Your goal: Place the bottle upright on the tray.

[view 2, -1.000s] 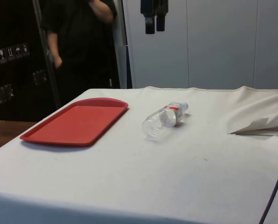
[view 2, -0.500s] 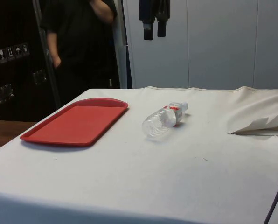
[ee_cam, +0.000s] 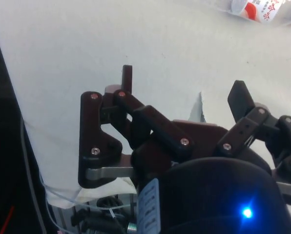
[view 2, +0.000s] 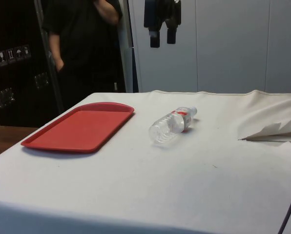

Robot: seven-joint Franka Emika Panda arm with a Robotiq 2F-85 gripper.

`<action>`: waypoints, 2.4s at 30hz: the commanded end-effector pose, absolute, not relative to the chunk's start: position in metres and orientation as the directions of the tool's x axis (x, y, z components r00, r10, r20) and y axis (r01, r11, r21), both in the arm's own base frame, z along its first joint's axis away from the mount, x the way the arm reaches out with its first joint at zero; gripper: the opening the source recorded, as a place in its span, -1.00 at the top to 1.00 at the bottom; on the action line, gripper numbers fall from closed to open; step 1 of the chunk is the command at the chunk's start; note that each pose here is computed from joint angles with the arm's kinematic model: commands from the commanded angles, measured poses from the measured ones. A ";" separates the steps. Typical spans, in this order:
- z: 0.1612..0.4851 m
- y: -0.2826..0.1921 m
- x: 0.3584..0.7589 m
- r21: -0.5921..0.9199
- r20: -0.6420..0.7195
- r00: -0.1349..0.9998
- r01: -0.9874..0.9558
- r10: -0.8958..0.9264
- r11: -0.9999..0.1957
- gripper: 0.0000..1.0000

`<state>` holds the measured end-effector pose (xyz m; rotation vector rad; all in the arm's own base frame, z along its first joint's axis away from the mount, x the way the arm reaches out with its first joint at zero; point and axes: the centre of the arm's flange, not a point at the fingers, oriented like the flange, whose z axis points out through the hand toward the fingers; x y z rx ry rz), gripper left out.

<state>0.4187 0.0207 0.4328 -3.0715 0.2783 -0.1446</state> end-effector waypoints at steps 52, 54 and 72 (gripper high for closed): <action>0.399 0.017 0.413 -0.034 0.093 0.899 -0.426 -0.428 -0.904 -1.00; 0.397 0.016 0.414 -0.030 0.107 0.887 -0.449 -0.450 -0.893 -1.00; 0.392 0.016 0.414 -0.027 0.109 0.842 -0.528 -0.528 -0.849 -1.00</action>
